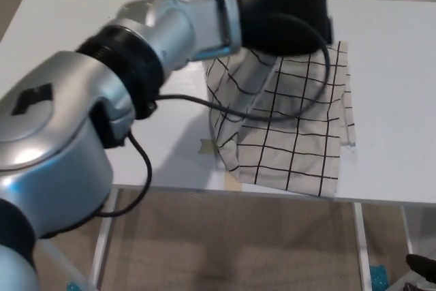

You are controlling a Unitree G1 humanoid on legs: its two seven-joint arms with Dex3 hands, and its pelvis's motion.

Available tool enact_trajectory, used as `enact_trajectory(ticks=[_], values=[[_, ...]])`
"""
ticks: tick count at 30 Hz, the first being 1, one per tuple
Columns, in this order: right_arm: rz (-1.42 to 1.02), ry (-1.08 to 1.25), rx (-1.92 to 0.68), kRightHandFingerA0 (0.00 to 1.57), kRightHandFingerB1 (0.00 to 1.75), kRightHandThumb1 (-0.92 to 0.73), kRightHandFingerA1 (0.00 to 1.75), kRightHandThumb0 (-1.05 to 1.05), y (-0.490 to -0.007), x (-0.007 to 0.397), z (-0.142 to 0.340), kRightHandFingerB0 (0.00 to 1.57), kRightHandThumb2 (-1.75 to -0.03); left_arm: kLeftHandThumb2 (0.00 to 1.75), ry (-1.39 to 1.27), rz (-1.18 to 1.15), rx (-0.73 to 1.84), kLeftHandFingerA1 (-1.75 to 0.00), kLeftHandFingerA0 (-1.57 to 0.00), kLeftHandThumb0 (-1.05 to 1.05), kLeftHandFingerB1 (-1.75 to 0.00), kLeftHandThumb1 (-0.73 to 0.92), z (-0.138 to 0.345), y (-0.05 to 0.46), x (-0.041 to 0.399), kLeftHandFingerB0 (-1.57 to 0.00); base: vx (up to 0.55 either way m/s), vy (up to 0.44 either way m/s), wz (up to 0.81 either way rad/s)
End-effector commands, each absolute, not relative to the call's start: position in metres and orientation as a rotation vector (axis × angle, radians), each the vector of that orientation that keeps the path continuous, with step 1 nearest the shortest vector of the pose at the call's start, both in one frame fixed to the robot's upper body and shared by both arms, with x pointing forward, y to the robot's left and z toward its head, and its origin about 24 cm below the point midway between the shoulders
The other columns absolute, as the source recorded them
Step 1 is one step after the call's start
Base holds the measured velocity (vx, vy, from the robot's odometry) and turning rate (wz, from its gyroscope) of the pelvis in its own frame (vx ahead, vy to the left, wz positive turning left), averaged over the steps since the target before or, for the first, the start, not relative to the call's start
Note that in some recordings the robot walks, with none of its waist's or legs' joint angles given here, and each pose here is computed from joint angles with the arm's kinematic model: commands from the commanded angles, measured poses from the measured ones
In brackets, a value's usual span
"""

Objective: Use the left hand to fold a white towel with checkered patterns in half.

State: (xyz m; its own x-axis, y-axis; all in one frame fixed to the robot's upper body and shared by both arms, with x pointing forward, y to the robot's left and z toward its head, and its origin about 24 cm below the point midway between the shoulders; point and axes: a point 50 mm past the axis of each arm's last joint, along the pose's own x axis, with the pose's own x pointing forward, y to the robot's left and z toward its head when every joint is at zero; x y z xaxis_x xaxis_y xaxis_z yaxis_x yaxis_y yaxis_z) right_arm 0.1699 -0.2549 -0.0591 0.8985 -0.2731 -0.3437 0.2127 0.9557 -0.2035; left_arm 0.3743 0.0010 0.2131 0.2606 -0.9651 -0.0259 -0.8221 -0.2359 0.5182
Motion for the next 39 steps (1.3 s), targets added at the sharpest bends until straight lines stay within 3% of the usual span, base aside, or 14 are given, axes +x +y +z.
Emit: enact_trajectory(ticks=[1, 2, 8, 9, 10, 11, 12, 13, 14, 16, 17, 26, 36, 39], values=[[-0.247, 0.383, -0.146, 0.61, 0.47, -0.65, 0.51, -0.4, -0.257, 0.17, -0.059, 0.65, -0.6, 0.7, -1.718, -0.693, 2.09, -1.49, -1.18, -0.39, -1.36, 0.35, 0.187, -0.017, 0.36, -0.97, 0.0, 0.0, 0.0], [-0.248, 0.376, -0.138, 0.62, 0.47, -0.65, 0.51, -0.39, -0.257, 0.171, -0.059, 0.65, -0.6, 0.56, -1.707, -0.751, 2.076, -1.75, -0.87, -0.31, -1.57, 0.51, 0.18, -0.02, 0.356, -0.81, 0.0, 0.0, 0.0], [-0.248, 0.364, -0.121, 0.63, 0.48, -0.65, 0.53, -0.4, -0.256, 0.171, -0.058, 0.66, -0.59, 0.56, -1.588, -0.906, 2.029, -1.75, -0.9, -0.39, -1.66, 0.49, 0.146, -0.026, 0.345, -0.78, 0.0, 0.0, 0.0], [-0.249, 0.363, -0.122, 0.66, 0.48, -0.65, 0.58, -0.39, -0.256, 0.171, -0.058, 0.66, -0.59, 0.59, -1.478, -0.938, 2.021, -1.44, -0.78, -0.55, -0.87, 0.53, 0.138, -0.026, 0.344, -0.89, 0.0, 0.0, 0.0], [-0.25, 0.363, -0.123, 0.66, 0.48, -0.65, 0.58, -0.39, -0.255, 0.171, -0.057, 0.66, -0.59, 0.59, -1.4, -0.962, 2.013, -1.44, -0.78, -0.55, -0.87, 0.53, 0.133, -0.025, 0.344, -0.89, 0.0, 0.0, 0.0], [-0.251, 0.364, -0.125, 0.66, 0.48, -0.65, 0.6, -0.39, -0.255, 0.172, -0.057, 0.67, -0.59, 0.86, -1.245, -0.988, 2.05, -0.43, -0.15, -0.8, -0.42, 0.49, 0.126, -0.026, 0.344, -0.24, 0.0, 0.0, 0.0], [-0.252, 0.364, -0.126, 0.66, 0.48, -0.65, 0.6, -0.39, -0.255, 0.172, -0.057, 0.67, -0.59, 0.86, -1.136, -1.01, 2.073, -0.43, -0.15, -0.8, -0.42, 0.49, 0.121, -0.027, 0.344, -0.24, 0.0, 0.0, 0.0], [-0.252, 0.365, -0.129, 0.66, 0.48, -0.65, 0.61, -0.39, -0.255, 0.172, -0.057, 0.67, -0.6, 0.92, -1.02, -1.025, 2.088, 0.0, 0.0, -0.9, -0.15, 0.55, 0.118, -0.028, 0.343, -0.12, 0.0, 0.0, 0.0], [-0.25, 0.366, -0.134, 0.67, 0.48, -0.65, 0.62, -0.39, -0.255, 0.173, -0.057, 0.67, -0.59, 0.93, -0.873, -1.048, 2.086, 0.0, 0.0, -0.92, -0.04, 0.53, 0.114, -0.03, 0.342, 0.0, 0.0, 0.0, 0.0], [-0.249, 0.365, -0.136, 0.67, 0.48, -0.65, 0.62, -0.39, -0.255, 0.174, -0.057, 0.67, -0.59, 0.93, -0.824, -1.057, 2.08, 0.0, 0.0, -0.92, -0.04, 0.53, 0.113, -0.031, 0.341, 0.0, 0.0, 0.0, 0.0], [-0.248, 0.363, -0.139, 0.69, 0.48, -0.65, 0.63, -0.39, -0.255, 0.175, -0.056, 0.67, -0.59, 0.62, -0.7, -1.08, 2.019, 0.0, 0.0, -1.0, -0.12, 0.64, 0.112, -0.033, 0.341, 0.0, 0.0, 0.0, 0.0], [-0.243, 0.354, -0.137, 0.67, 0.48, -0.64, 0.56, -0.38, -0.257, 0.18, -0.054, 0.67, -0.59, 0.62, -0.217, -1.156, 1.673, 0.0, 0.0, -1.01, -0.07, 0.66, 0.129, -0.03, 0.352, 0.0, 0.0, 0.0, 0.0], [-0.217, 0.365, -0.161, 0.67, 0.48, -0.63, 0.57, -0.39, -0.256, 0.179, -0.057, 0.68, -0.59, 0.67, -0.064, -1.165, 1.39, 0.0, 0.0, -1.02, -0.02, 0.64, 0.154, -0.022, 0.359, 0.0, 0.0, 0.0, 0.0], [-0.212, 0.361, -0.188, 0.67, 0.49, -0.61, 0.56, -0.38, -0.255, 0.176, -0.058, 0.7, -0.58, 0.67, -0.108, -1.129, 1.17, 0.0, 0.0, -1.03, -0.03, 0.65, 0.204, -0.026, 0.362, 0.0, 0.0, 0.0, 0.0]])
